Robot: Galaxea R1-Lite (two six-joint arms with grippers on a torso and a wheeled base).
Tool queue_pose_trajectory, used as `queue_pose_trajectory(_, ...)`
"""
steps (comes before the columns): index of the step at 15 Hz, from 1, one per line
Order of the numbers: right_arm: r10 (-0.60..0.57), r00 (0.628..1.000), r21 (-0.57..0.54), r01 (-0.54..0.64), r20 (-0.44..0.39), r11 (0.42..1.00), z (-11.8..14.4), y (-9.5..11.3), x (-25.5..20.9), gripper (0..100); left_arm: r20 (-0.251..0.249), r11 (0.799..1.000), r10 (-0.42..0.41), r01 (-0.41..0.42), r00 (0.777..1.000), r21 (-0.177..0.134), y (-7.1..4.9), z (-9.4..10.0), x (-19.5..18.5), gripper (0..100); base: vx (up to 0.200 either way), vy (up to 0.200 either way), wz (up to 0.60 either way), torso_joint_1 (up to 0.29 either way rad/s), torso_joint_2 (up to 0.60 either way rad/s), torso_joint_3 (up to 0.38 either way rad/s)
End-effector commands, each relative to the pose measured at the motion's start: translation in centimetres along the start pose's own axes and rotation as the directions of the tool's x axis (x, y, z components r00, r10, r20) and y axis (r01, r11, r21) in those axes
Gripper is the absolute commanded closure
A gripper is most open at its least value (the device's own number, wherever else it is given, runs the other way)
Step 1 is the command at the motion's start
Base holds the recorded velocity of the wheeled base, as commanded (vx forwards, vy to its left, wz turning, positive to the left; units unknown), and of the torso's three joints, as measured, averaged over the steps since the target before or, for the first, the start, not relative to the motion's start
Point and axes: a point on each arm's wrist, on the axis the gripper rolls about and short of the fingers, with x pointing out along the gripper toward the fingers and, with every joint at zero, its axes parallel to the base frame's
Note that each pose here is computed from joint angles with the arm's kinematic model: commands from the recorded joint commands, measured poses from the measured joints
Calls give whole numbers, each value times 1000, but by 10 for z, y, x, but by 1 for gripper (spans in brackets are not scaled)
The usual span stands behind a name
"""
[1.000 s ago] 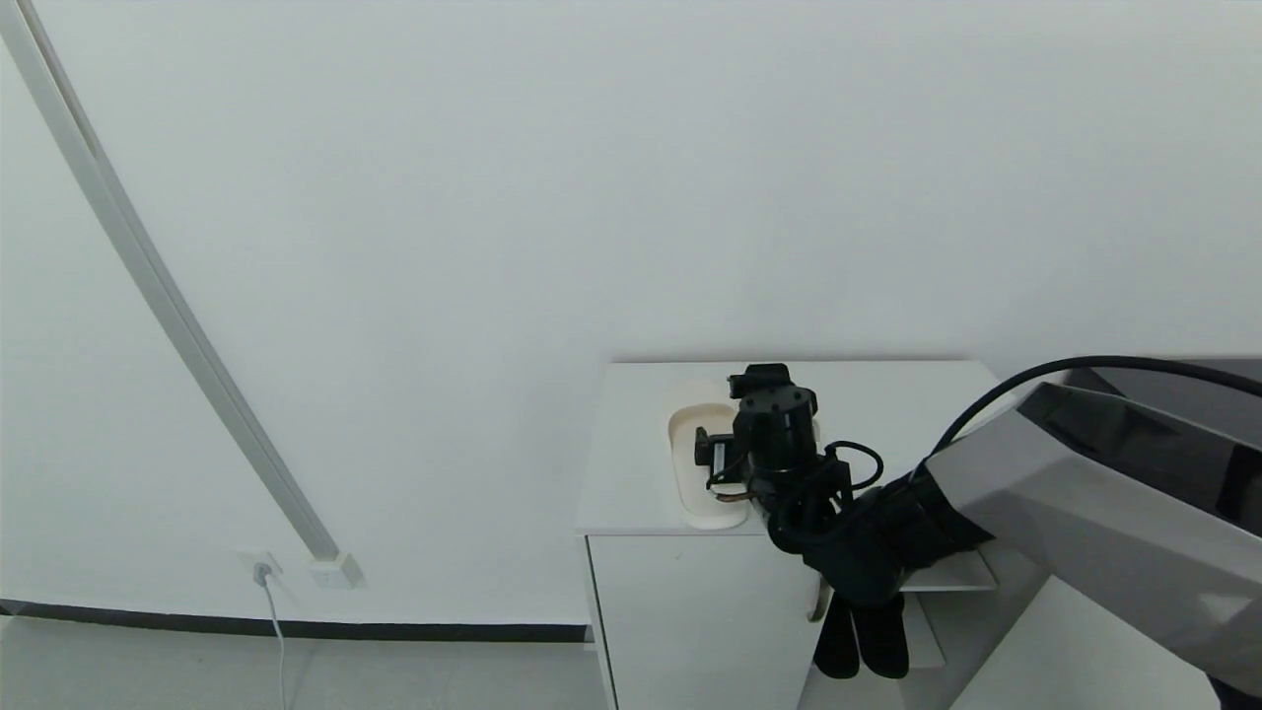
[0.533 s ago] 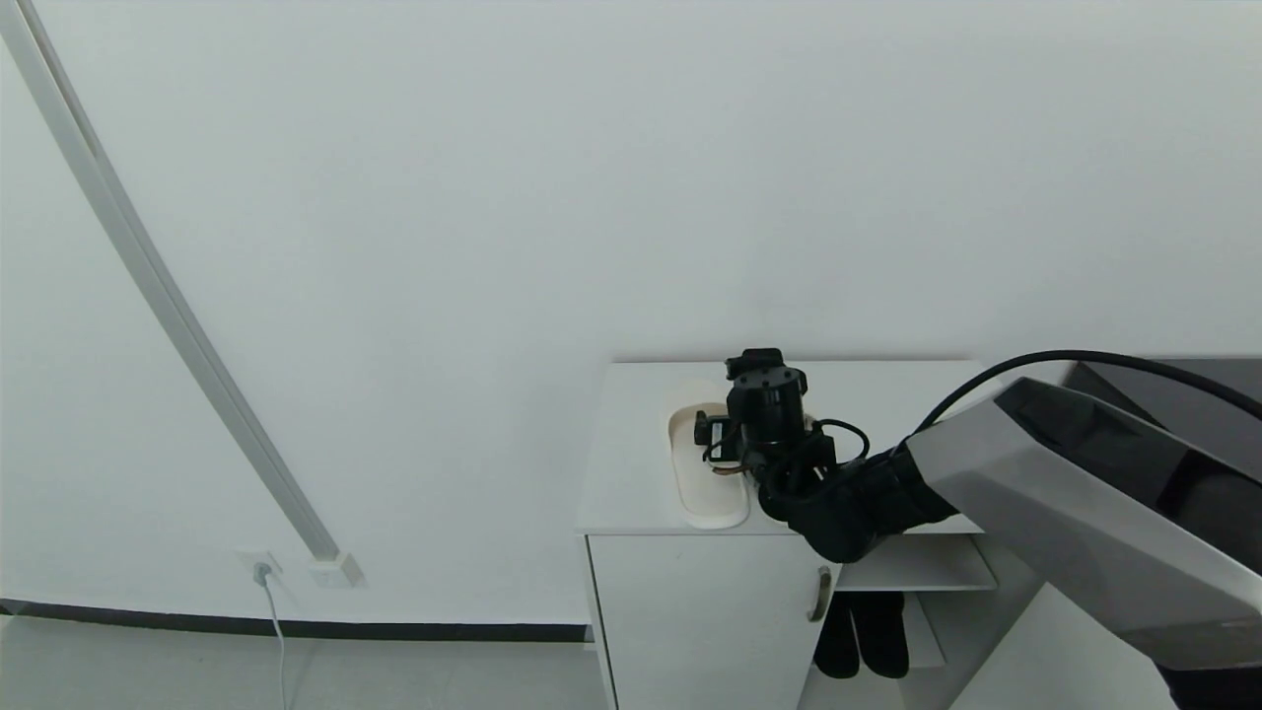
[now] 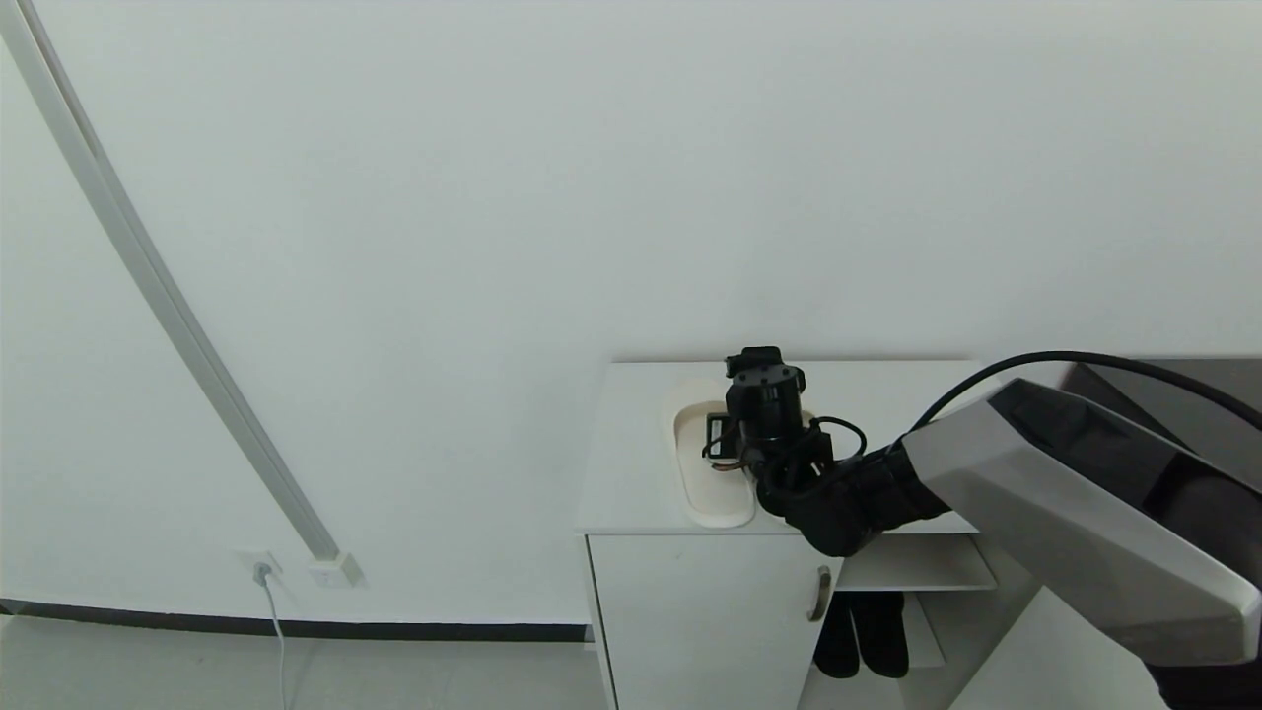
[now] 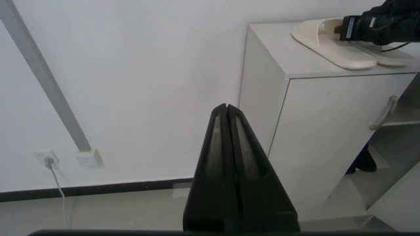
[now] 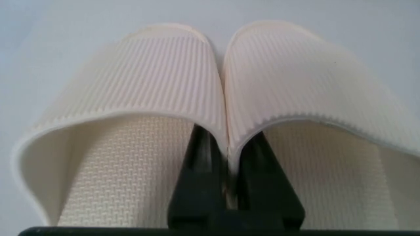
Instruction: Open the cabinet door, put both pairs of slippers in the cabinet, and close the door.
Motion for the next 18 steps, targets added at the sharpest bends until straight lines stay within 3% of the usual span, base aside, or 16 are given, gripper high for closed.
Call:
queue_pose_trajectory(1, 3, 1000, 3, -3, 6, 1000, 3, 1, -2, 100, 0, 1000, 1, -1, 1000, 0, 0, 0, 0, 100, 0, 0, 0, 0, 0, 0)
queue_pose_trajectory(5, 33, 999, -8, -32, 43, 999, 37, -2, -37, 100, 0, 1000, 1, -1, 1000, -3, 0, 0, 0, 100, 0, 0, 0, 0, 0, 0)
queue_pose_trajectory(8, 163, 985, -48, -161, 48, 986, 60, -12, -97, 100, 0, 1000, 1, -1, 1000, -5, 0, 0, 0, 100, 0, 0, 0, 0, 0, 0)
queue_pose_trajectory(12, 336, 941, -77, -338, -38, 938, 49, -37, -163, 100, 0, 1000, 1, -1, 1000, -5, 0, 0, 0, 100, 0, 0, 0, 0, 0, 0)
queue_pose_trajectory(16, 461, 885, -71, -465, -71, 882, 33, -65, -211, 100, 0, 1000, 1, -1, 1000, -5, 0, 0, 0, 100, 0, 0, 0, 0, 0, 0)
queue_pose_trajectory(18, 467, 879, -72, -474, -95, 877, 27, -65, -217, 100, 0, 1000, 1, -1, 1000, -5, 0, 0, 0, 100, 0, 0, 0, 0, 0, 0)
